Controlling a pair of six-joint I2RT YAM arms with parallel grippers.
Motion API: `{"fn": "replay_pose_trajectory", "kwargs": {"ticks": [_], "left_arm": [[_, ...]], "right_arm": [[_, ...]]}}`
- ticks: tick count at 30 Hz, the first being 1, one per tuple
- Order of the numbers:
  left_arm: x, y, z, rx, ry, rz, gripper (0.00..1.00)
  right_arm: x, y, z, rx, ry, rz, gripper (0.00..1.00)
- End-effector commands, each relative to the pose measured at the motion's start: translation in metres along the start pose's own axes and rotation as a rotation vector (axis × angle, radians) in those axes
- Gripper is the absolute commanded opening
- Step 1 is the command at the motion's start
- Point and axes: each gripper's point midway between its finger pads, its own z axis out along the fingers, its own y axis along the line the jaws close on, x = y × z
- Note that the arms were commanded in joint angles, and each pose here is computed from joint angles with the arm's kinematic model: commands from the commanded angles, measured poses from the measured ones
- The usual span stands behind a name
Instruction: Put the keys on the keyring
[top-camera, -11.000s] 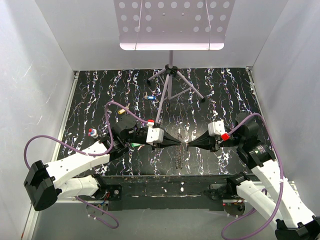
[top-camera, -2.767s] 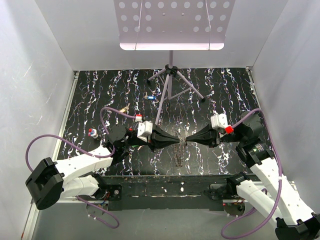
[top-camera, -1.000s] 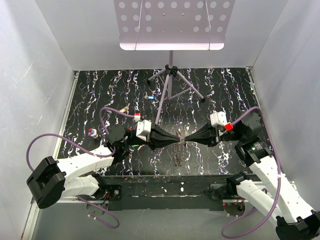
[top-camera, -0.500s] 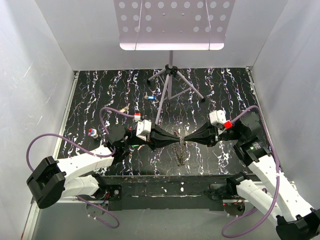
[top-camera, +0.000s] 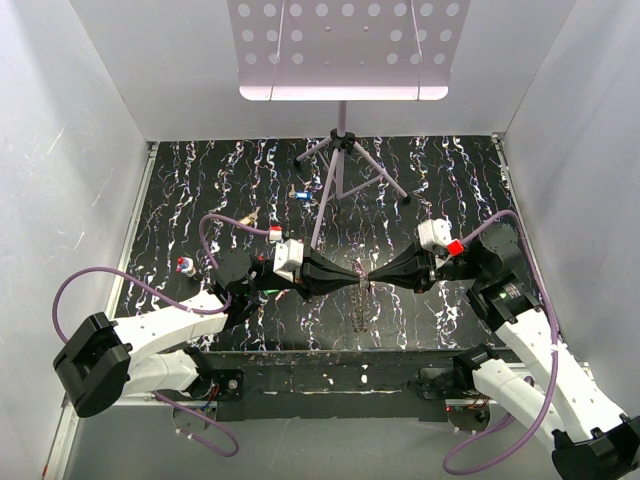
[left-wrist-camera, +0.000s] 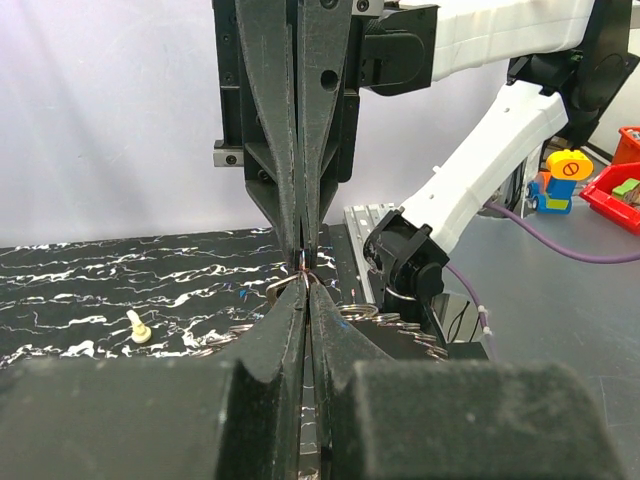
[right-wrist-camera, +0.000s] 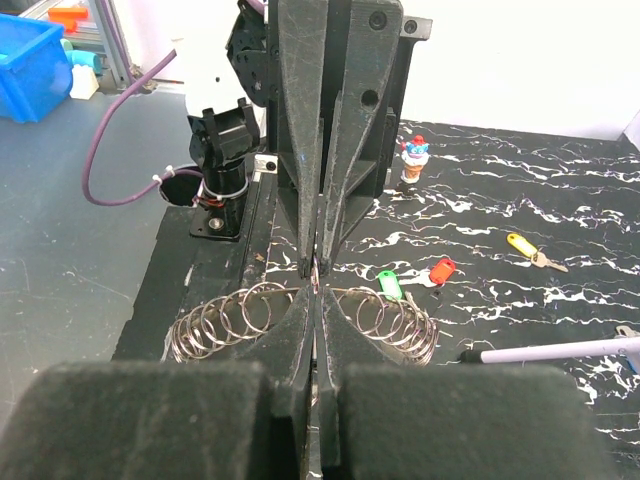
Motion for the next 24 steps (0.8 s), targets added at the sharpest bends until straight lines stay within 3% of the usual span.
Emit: {"fn": "replay_pose_trajectory", "kwargs": {"ticks": [1, 24], "left_arm": [[-0.009, 0.0053, 0.0034, -0.013, -0.008, 0.027, 0.0], [-0.0076, 0.0073, 0.0025, -0.024, 0.029, 0.034, 0.0]], "right_arm": [[-0.0082, -0.0005, 0.0023, -0.002, -0.019, -0.027, 0.01], [-0.0003, 0.0008, 0.0052, -0.017, 0.021, 0.013, 0.01]]}}
